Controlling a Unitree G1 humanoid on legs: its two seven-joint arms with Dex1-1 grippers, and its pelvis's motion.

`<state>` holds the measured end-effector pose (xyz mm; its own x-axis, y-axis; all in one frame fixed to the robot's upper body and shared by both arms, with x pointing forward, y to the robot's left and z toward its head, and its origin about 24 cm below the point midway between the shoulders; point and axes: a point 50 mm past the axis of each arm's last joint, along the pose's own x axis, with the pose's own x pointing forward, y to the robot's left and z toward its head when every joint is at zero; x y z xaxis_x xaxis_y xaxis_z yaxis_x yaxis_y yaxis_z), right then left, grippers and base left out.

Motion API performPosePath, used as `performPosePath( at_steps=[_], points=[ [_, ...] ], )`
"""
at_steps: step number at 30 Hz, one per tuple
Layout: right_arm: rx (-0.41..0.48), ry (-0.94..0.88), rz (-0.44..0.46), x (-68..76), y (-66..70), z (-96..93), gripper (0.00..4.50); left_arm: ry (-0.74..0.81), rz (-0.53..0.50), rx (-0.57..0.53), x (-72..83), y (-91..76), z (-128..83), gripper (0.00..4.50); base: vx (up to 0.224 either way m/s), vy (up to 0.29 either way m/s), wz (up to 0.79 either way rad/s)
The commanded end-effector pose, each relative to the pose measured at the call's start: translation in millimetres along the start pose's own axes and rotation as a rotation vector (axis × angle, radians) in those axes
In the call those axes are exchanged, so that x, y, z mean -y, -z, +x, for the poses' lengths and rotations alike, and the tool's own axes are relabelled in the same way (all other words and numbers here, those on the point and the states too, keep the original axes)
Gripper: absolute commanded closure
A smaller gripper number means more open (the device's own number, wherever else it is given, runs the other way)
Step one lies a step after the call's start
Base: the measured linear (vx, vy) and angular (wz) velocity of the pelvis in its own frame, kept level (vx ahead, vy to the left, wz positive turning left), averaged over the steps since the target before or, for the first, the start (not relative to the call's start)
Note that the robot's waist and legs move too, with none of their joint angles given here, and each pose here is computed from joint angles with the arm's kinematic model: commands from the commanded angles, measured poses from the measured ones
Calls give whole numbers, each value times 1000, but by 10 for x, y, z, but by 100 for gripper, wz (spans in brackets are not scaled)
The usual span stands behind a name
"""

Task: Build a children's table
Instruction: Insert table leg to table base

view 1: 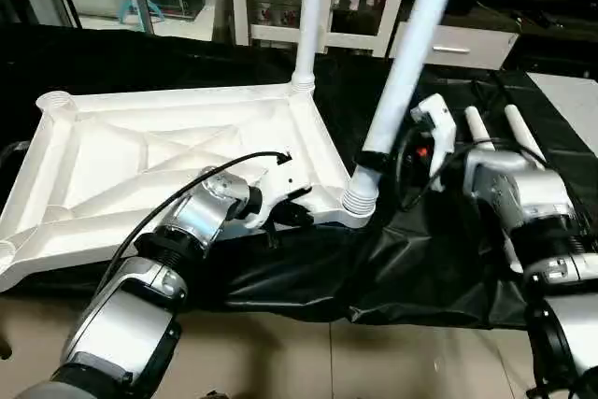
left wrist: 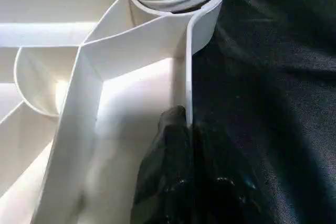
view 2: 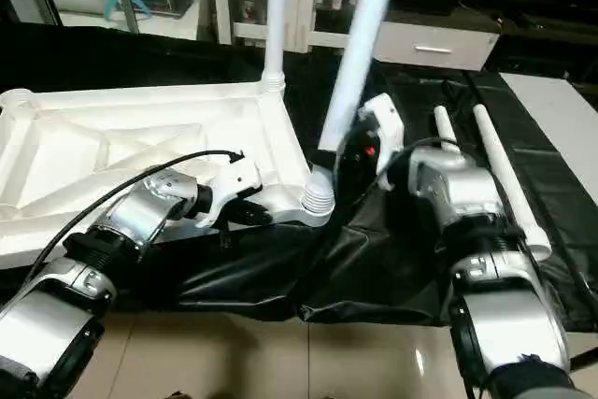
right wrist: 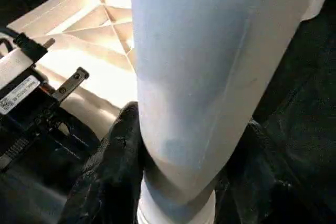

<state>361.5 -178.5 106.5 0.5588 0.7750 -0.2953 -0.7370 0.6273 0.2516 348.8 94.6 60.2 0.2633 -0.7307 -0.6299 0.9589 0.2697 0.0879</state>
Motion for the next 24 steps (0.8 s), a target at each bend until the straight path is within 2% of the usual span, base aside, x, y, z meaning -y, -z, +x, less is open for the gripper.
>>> performPosePath(
  at_steps=[1,4,7,12,14,24],
  points=[
    [-90,78,69,78,291,-77,272,50,-64,-44,128,200,99,450,0,0,0],
    [-91,87,73,76,341,-91,272,49,-66,-41,127,196,100,450,0,0,0],
    [-65,118,99,58,468,-129,272,41,-71,-33,125,188,104,450,0,0,0],
    [-95,90,65,-35,560,-159,272,38,-71,-31,124,184,105,450,0,0,0],
    [-117,65,29,-94,568,-169,272,38,-71,-32,121,182,103,450,0,0,0],
    [-184,-17,-39,-184,485,-134,272,46,-64,-35,127,179,104,450,0,0,0]
  ],
)
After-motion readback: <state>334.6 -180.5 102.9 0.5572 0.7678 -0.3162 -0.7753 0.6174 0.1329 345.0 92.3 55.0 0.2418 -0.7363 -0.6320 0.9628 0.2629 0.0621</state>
